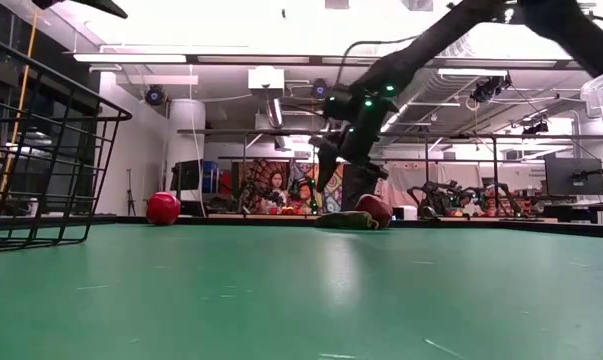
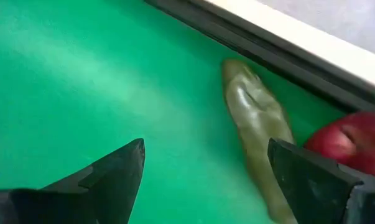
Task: Sort produce into baskets
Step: Put the green chili pepper into the transparent bin
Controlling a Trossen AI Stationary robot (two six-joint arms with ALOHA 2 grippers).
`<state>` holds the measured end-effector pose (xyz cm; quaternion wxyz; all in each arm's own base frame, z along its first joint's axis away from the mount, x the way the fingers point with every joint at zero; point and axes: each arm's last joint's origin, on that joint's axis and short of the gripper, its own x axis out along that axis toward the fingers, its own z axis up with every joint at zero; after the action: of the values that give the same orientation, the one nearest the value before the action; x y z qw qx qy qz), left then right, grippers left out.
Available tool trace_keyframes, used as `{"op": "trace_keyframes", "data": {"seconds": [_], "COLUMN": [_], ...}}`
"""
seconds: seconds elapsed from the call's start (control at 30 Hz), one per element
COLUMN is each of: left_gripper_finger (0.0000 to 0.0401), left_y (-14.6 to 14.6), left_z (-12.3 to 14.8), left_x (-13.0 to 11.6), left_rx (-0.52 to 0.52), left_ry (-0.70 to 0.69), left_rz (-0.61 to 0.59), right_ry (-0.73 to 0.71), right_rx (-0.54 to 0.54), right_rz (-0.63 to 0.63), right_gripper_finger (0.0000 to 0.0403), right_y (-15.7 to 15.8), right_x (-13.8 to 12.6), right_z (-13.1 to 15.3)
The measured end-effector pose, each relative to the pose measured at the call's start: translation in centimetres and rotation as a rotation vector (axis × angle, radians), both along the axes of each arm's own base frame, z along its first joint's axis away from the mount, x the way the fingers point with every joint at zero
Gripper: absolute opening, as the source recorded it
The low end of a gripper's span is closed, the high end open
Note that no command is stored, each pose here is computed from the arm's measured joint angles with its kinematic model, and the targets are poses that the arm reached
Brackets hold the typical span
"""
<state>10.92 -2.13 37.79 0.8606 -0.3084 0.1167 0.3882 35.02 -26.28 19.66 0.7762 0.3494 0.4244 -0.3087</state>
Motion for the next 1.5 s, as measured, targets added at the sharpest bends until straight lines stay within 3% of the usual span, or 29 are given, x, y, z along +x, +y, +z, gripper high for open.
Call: {"op": "trace_keyframes", "data": {"seconds": [0.13, 0.47, 0.6, 0.73, 0.83, 1.0, 1.2, 1.33, 1.5], "left_gripper_finger": [0.0251, 0.0251, 0.0251, 0.0251, 0.0251, 0.0251, 0.0251, 0.0251, 0.0251], "left_y": [0.4, 0.5, 0.5, 0.5, 0.5, 0.5, 0.5, 0.4, 0.2], "left_z": [0.0, -0.1, -0.1, -0.1, -0.1, -0.1, -0.1, -0.2, -0.4], "left_x": [0.2, 0.2, 0.2, 0.2, 0.2, 0.2, 0.4, 0.7, 1.2], "left_rx": [0.019, 0.066, 0.078, 0.083, 0.091, 0.1, 0.075, 0.072, 0.114], "left_ry": [0.022, 0.071, 0.087, 0.102, 0.111, 0.104, 0.07, 0.084, 0.138], "left_rz": [0.027, 0.004, -0.01, -0.028, -0.035, -0.02, 0.018, 0.01, -0.017], "right_ry": [0.167, 0.346, 0.368, 0.37, 0.31, 0.113, -0.08, -0.105, -0.068], "right_rx": [-0.078, -0.033, -0.025, -0.029, -0.046, -0.11, -0.187, -0.132, -0.073], "right_rz": [0.044, 0.115, 0.121, 0.152, 0.215, 0.356, 0.49, 0.535, 0.612], "right_gripper_finger": [0.0332, 0.0318, 0.0265, 0.0159, 0.0077, 0.0075, 0.0088, 0.0087, 0.0084], "right_y": [-0.5, -0.9, -0.5, 0.8, 2.0, 3.8, 7.0, 10.5, 17.3], "right_x": [1.2, 3.0, 3.3, 3.9, 4.4, 4.8, 3.2, 2.2, 1.9], "right_z": [0.0, -3.2, -3.9, -3.4, -1.2, 5.4, 12.9, 15.5, 17.2]}}
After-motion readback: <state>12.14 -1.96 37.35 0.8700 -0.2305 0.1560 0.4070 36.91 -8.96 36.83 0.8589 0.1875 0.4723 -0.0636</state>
